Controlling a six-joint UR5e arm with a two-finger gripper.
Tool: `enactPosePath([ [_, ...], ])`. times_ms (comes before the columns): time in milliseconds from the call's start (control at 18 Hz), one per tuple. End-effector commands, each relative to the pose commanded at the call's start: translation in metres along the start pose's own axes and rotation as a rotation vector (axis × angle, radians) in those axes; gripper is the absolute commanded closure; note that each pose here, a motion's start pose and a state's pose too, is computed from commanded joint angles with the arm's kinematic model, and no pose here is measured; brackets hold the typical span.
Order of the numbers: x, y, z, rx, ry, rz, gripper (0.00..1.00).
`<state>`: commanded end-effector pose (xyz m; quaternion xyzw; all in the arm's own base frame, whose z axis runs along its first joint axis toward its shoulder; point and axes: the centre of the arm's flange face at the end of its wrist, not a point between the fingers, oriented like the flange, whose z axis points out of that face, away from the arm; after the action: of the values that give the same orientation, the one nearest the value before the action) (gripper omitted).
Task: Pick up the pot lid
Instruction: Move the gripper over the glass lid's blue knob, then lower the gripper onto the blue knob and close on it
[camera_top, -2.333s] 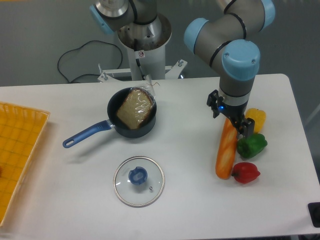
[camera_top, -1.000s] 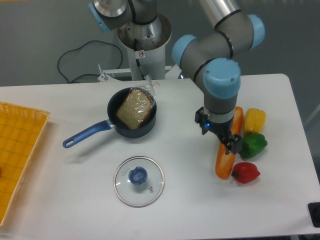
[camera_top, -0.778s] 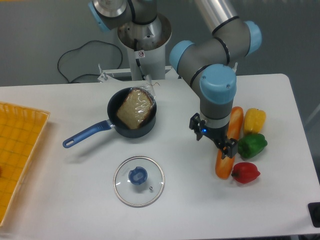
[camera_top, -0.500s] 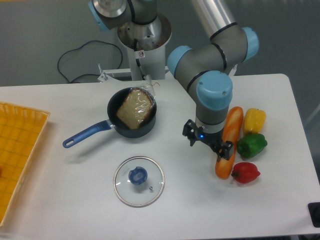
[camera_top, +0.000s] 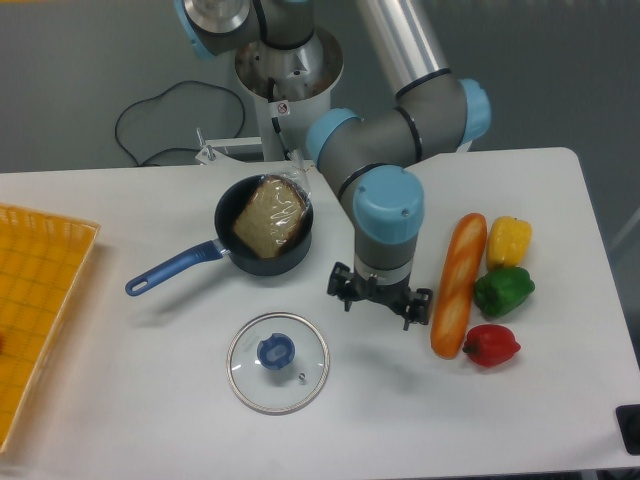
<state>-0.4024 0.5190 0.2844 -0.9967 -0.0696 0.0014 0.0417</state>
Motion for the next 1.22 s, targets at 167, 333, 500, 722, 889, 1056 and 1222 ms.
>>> enactPosePath([
  [167, 0.015, -0.009, 0.006, -0.003, 0.013, -0.036, 0.0],
  [333, 0.042, -0.025, 0.014, -0.014, 0.015, -0.027, 0.0],
  [500, 0.055, -0.031, 0.024, -0.033, 0.022, -0.027, 0.0],
  [722, 0.068, -0.034, 0.028, -0.066, -0.006, -0.021, 0.0],
  [889, 0.074, -0.037, 0.03, -0.07, -0.005, -0.015, 0.0],
  [1056, 0.086, -0.042, 0.032, -0.071, -0.001, -0.015, 0.0],
  [1222, 0.094, -0.046, 0.043, -0.079, 0.011, -0.03, 0.0],
])
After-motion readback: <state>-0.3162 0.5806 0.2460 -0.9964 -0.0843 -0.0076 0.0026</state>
